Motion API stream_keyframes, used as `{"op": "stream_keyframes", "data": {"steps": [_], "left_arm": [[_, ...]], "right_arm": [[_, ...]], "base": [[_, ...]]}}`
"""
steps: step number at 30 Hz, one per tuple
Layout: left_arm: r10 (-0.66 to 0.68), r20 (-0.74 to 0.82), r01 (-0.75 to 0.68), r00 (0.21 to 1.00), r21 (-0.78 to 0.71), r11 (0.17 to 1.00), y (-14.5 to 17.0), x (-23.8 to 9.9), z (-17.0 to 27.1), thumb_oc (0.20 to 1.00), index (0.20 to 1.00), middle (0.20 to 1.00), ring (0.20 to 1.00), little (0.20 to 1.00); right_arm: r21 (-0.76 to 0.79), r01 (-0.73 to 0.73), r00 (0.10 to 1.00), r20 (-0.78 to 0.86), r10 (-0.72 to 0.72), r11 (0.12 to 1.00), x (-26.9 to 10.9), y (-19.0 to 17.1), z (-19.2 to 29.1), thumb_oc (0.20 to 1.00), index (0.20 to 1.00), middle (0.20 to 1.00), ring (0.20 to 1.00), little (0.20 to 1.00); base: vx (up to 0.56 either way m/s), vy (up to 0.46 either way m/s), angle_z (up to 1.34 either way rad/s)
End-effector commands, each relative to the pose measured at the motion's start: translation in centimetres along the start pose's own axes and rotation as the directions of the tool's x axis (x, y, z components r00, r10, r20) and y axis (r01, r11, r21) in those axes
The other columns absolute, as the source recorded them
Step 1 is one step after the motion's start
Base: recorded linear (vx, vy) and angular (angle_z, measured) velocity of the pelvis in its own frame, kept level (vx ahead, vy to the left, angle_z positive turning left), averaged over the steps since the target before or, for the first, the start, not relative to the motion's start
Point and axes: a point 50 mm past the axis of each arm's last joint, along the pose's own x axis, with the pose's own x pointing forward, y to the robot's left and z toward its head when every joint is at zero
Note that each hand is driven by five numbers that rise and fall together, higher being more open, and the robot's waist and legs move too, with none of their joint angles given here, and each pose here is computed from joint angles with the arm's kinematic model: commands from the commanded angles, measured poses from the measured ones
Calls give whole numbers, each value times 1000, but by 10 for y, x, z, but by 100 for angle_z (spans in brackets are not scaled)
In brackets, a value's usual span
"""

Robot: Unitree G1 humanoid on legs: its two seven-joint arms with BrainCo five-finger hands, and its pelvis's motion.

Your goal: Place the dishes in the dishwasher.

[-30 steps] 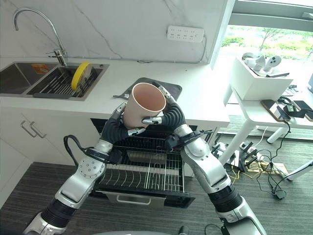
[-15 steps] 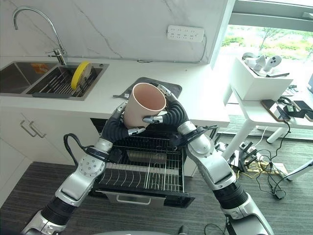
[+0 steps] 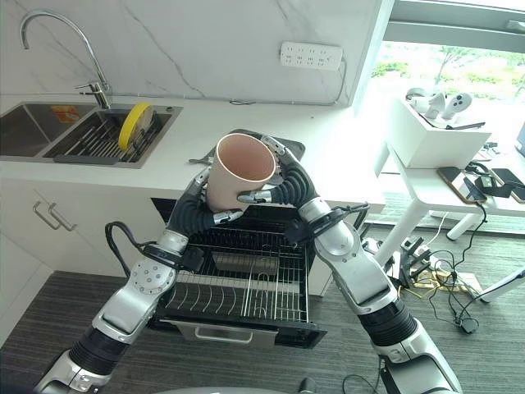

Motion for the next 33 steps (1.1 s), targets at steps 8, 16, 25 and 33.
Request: {"op": "stream_keyframes", "data": {"steps": [8, 16, 25, 33], "left_arm": [[-124, 138, 126, 983, -5, 992, -7, 12, 23, 1000, 1000, 1000, 1000, 1000], [-86, 135, 95, 987, -56, 994, 6, 7, 25, 1000, 1000, 1000, 1000, 1000], [-2, 102, 9, 995, -75, 997, 24, -8, 17, 1000, 1000, 1000, 1000, 1000], [91, 112, -83, 990, -70, 994, 37, -13, 16, 1000, 1000, 1000, 1000, 1000]], "right_arm": [[-8, 62, 958, 282, -57, 998, 8, -3, 45, 200, 200, 200, 200, 200], [-46, 98, 960, 269, -82, 994, 1, -7, 40, 200, 200, 200, 200, 200], [-89, 137, 968, 225, -114, 987, -13, -16, 27, 200, 200, 200, 200, 200], [-104, 165, 967, 214, -140, 981, -20, -20, 21, 200, 200, 200, 200, 200]], "base": [[-15, -1, 0], [-19, -1, 0], [0, 0, 0], [0, 0, 0]]}}
